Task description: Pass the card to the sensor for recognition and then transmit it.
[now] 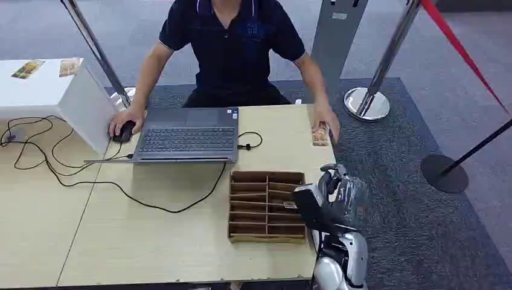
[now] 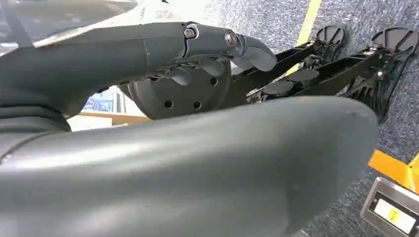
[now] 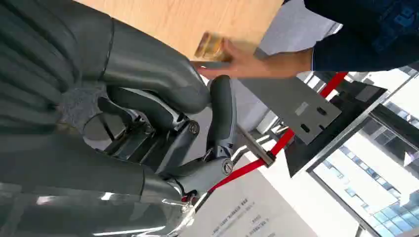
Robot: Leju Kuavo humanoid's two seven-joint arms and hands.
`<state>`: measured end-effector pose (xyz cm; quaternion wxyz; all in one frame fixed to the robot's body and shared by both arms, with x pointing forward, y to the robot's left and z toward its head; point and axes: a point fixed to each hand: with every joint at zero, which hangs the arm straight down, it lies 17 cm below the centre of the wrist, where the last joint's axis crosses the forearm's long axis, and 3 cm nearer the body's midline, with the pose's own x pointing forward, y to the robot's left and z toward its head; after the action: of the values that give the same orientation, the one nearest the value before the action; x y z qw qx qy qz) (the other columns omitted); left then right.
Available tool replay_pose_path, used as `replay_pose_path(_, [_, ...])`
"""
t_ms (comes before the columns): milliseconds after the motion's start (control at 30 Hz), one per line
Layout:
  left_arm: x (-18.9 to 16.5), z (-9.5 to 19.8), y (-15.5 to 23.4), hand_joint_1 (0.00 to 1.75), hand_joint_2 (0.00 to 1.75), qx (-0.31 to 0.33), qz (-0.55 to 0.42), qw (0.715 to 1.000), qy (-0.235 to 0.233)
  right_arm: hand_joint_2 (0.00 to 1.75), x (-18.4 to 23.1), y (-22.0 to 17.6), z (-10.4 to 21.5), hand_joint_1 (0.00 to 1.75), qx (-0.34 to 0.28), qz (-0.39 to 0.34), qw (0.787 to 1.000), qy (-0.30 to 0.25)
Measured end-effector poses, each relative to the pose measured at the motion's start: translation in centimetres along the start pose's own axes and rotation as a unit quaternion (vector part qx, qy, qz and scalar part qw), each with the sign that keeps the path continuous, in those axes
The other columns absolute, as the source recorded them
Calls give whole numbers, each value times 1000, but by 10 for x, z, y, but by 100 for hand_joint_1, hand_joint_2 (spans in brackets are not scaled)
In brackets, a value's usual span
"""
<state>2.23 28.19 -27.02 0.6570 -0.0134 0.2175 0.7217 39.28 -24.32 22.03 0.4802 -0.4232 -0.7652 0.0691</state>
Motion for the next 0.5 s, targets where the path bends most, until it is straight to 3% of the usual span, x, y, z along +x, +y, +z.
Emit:
replay_pose_path(133, [0,0,0,0,0,0,0,1000,0,175,0,0,0,175,0,0,1000,0])
replay_pose_path(167, [0,0,0,0,0,0,0,1000,0,175,-1,0,0,7,0,1,1000,1])
replay_pose_path(200, [0,0,0,0,0,0,0,1000,0,175,-1,0,0,0,-1,1,1000,1])
replay_pose_path(500, [0,0,0,0,0,0,-1,1000,0,175,-1,-1,-1,0,-3,1,1000,1])
